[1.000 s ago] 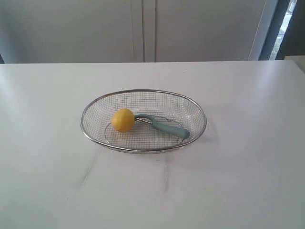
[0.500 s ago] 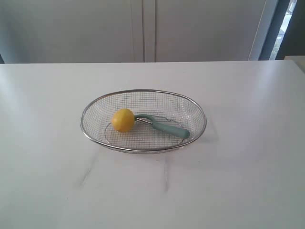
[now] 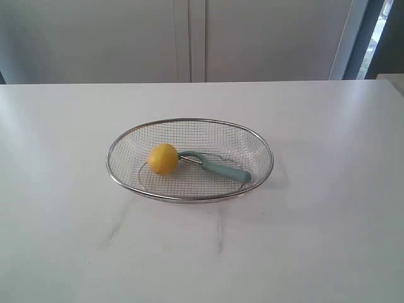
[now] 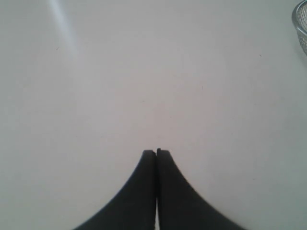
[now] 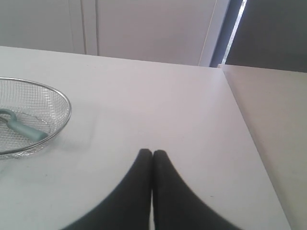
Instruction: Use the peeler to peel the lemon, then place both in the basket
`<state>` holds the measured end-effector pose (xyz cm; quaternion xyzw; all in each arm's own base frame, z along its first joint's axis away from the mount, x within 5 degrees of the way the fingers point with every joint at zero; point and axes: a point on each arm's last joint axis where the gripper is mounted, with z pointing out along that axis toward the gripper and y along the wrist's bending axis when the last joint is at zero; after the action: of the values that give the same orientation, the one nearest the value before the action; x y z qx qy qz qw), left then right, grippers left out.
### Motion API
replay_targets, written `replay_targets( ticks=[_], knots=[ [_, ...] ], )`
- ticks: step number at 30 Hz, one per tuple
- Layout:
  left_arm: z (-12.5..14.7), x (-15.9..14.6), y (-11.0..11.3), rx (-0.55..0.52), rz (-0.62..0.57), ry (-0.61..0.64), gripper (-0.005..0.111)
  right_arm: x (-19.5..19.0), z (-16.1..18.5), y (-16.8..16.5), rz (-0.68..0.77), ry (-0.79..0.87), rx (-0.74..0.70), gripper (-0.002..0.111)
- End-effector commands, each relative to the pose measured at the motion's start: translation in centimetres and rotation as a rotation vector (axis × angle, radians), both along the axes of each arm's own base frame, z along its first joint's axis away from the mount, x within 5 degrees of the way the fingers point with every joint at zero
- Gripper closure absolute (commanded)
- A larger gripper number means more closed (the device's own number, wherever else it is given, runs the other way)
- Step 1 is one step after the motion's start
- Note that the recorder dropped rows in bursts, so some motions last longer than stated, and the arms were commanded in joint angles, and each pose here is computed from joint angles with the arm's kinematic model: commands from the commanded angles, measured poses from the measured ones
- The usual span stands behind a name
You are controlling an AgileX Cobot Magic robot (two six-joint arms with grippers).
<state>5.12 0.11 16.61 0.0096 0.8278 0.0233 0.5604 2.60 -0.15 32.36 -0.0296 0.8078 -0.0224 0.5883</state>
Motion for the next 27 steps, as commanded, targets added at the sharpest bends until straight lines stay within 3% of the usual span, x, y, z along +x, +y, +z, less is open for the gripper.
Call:
replay_targets(
  ticks=[1, 13, 27],
  knots=[
    [-0.1, 0.0, 0.0, -0.004, 0.002, -0.003, 0.107, -0.3, -1.5, 0.0, -0.007, 0.0, -0.004, 0.108],
    [-0.1, 0.0, 0.0, -0.004, 0.002, -0.003, 0.107, -0.3, -4.4, 0.0, 0.0, -0.175, -0.002, 0.108],
    [-0.1, 0.0, 0.0, -0.004, 0.002, -0.003, 0.107, 1.4, -8.8, 0.1, 0.002, -0.093, -0.007, 0.108]
  ],
)
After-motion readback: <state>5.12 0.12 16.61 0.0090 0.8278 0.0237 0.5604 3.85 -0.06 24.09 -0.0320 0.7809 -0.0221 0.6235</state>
